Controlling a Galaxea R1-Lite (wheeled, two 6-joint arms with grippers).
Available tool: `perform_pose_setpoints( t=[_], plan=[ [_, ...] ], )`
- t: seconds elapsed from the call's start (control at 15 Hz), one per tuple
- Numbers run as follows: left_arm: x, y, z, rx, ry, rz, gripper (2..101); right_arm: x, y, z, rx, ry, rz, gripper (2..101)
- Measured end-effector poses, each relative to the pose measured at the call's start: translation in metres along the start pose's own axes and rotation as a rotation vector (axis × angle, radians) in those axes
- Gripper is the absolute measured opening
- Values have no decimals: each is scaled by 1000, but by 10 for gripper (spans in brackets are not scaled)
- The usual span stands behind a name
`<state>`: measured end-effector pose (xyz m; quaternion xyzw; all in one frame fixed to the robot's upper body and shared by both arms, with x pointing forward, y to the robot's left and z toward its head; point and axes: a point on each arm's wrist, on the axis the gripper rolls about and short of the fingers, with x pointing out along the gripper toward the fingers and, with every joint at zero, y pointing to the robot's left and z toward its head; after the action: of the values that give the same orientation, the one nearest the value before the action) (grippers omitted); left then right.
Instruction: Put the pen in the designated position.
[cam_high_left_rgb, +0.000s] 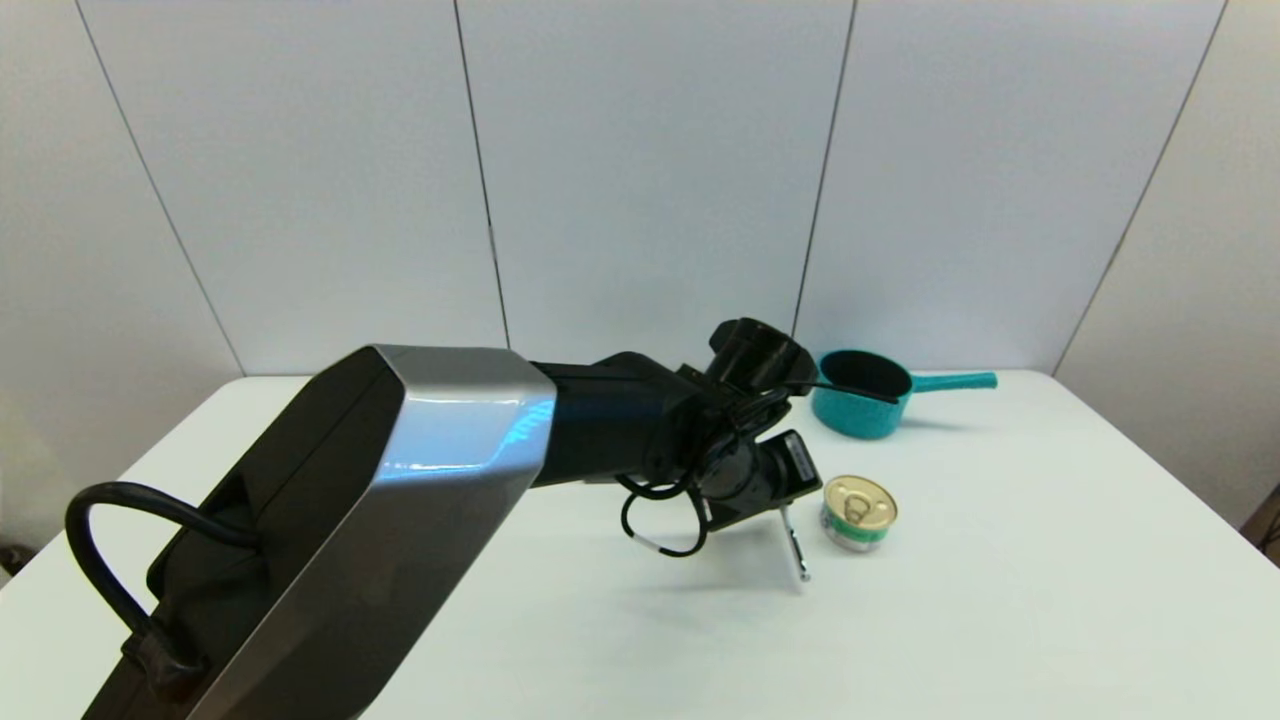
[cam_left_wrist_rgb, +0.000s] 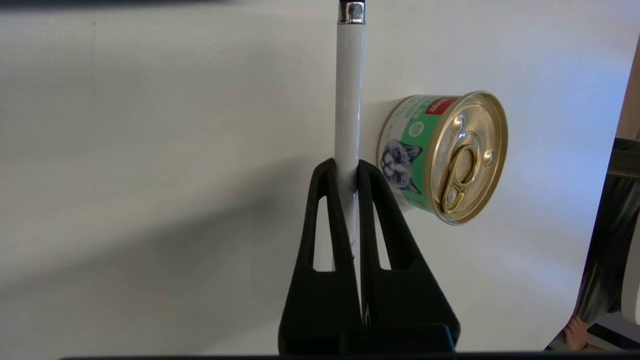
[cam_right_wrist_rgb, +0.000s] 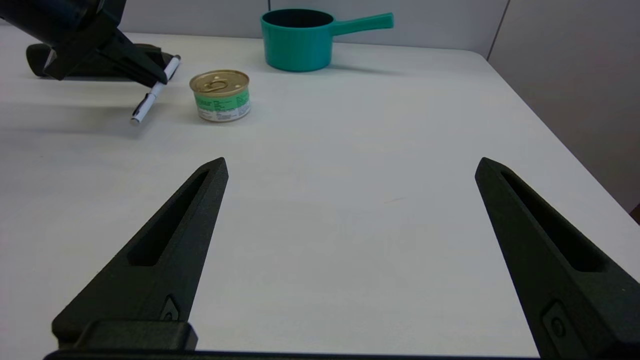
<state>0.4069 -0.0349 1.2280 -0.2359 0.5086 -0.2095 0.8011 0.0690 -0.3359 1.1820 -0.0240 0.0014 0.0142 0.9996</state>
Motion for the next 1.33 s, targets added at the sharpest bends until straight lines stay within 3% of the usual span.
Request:
perform_pose_setpoints(
  t=[0.93,1.13,1.33],
  plan=[
    [11,4,-2,6,25,-11,53,0,0,0,0,0,0,980],
    [11,4,-2,6,25,-11,327,0,0,0,0,0,0,980],
    [11,4,-2,8,22,-16,532,0,0,0,-1,0,0,980]
  ],
)
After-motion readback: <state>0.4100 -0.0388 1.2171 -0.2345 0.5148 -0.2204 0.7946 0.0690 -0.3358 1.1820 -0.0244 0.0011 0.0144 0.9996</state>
